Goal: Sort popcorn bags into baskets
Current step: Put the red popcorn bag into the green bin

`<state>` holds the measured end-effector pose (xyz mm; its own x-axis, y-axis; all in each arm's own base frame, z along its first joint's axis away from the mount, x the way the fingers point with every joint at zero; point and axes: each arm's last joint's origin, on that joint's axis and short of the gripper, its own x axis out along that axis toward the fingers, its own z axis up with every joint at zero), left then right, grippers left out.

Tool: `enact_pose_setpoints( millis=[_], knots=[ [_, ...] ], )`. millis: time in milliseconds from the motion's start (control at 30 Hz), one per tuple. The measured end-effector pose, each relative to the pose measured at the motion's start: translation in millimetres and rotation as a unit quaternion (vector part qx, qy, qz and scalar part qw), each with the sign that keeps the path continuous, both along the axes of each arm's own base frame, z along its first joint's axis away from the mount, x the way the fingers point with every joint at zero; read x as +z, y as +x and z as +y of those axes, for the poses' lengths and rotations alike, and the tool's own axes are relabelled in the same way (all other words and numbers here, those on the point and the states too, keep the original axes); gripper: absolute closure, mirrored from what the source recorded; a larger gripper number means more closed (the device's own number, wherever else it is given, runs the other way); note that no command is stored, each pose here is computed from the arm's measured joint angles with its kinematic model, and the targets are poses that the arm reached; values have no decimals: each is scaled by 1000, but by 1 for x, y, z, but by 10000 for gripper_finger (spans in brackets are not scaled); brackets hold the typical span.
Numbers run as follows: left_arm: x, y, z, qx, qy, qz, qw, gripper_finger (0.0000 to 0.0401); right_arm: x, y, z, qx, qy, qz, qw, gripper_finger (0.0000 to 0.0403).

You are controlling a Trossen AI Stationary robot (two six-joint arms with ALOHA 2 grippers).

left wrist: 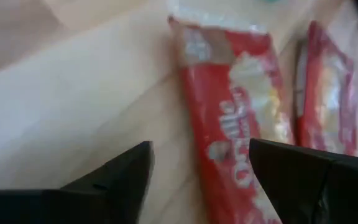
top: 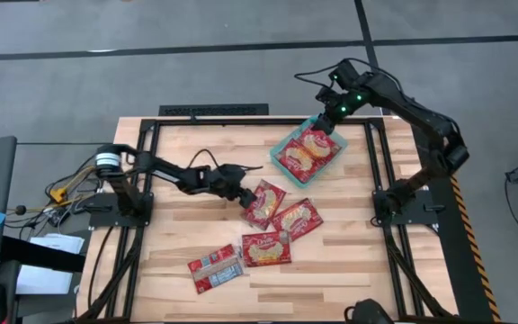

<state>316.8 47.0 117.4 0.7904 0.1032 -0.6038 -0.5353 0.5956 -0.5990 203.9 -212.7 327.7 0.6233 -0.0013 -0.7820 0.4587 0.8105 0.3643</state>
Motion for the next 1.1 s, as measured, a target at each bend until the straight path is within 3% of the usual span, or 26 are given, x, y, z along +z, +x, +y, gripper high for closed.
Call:
enact_pose_setpoints(
  millis=[233, 333, 500, 700, 867, 1100],
  knots=[
    [-23, 18, -2, -16, -48, 25, 998, 162, 6, 5, 14, 16, 1, -4, 1000, 214],
    [-28, 19, -1, -12, -41, 44, 998, 219, 7, 9, 21, 23, 7, -3, 1000, 221],
    [-29, 18, -2, -36, -17, 54, 998, 367, 5, 17, 34, 40, 19, 13, 999, 232],
    [-25, 16, -1, -26, -33, 50, 998, 394, 7, 26, 48, 53, 29, 12, 998, 242],
    [7, 9, 2, -14, -43, 16, 999, 398, 29, 23, 67, 60, 1, -40, 997, 248],
    [90, -10, 14, 45, 2, -111, 993, 400, 69, 4, 90, 20, -25, -140, 990, 248]
  ],
)
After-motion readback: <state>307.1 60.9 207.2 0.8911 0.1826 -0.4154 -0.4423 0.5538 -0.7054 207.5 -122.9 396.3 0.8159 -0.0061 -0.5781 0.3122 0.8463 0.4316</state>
